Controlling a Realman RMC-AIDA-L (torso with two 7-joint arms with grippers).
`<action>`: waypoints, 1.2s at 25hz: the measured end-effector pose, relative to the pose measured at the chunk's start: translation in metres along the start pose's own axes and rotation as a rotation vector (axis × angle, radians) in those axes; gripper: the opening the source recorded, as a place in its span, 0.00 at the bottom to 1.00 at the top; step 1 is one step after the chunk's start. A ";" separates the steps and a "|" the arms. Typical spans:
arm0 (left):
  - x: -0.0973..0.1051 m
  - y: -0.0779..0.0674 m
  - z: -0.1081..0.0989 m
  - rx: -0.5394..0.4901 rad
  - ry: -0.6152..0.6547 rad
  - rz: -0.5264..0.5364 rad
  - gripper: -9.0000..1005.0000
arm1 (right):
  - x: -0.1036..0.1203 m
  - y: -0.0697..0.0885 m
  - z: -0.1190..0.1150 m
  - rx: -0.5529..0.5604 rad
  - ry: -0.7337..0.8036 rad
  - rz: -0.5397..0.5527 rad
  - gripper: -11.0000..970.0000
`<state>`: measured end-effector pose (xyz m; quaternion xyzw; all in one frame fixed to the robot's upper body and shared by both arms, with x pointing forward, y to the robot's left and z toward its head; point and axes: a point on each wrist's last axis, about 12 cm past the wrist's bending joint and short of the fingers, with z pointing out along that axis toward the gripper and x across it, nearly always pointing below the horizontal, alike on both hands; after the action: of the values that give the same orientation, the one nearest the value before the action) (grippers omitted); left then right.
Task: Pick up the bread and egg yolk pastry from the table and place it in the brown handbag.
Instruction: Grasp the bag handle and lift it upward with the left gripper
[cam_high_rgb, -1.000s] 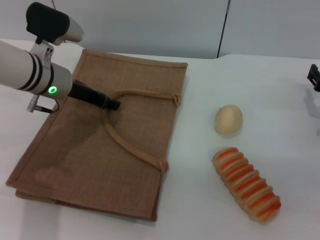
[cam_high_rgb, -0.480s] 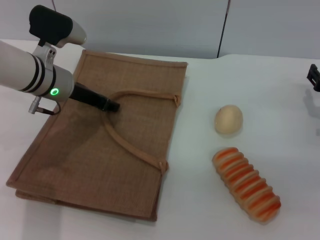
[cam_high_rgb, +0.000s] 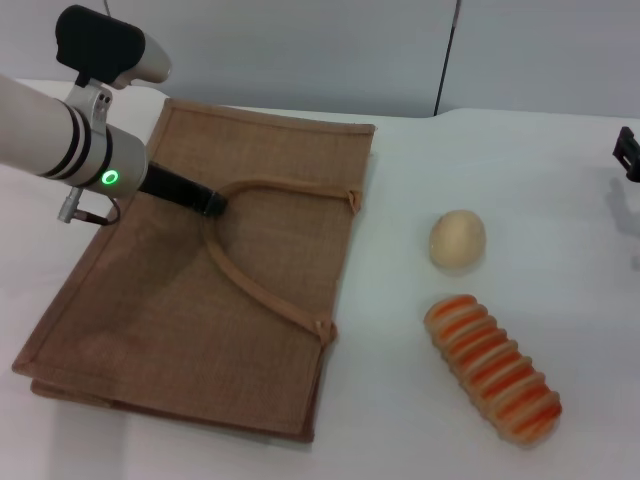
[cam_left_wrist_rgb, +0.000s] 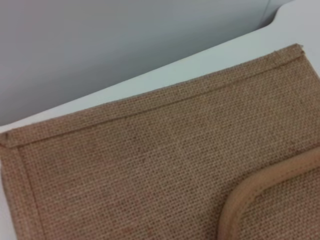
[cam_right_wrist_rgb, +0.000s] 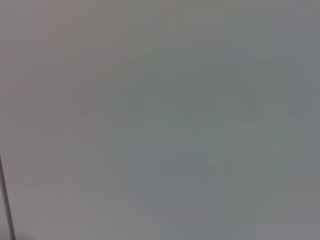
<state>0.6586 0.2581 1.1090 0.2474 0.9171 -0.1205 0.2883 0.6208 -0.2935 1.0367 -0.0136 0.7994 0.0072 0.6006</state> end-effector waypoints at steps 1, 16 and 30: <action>0.000 0.000 0.000 -0.002 0.001 -0.001 0.27 | 0.000 0.000 0.000 0.000 0.000 0.000 0.69; -0.021 -0.008 -0.003 0.004 -0.017 0.092 0.13 | -0.001 -0.001 0.000 0.001 -0.002 -0.002 0.69; -0.065 -0.035 -0.077 0.056 -0.115 0.281 0.13 | 0.004 -0.006 -0.003 0.013 0.006 0.000 0.69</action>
<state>0.6501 0.2311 1.2114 0.3738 0.8519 -0.1185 0.3471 0.6172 -0.2995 1.0342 -0.0098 0.8012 0.0020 0.5984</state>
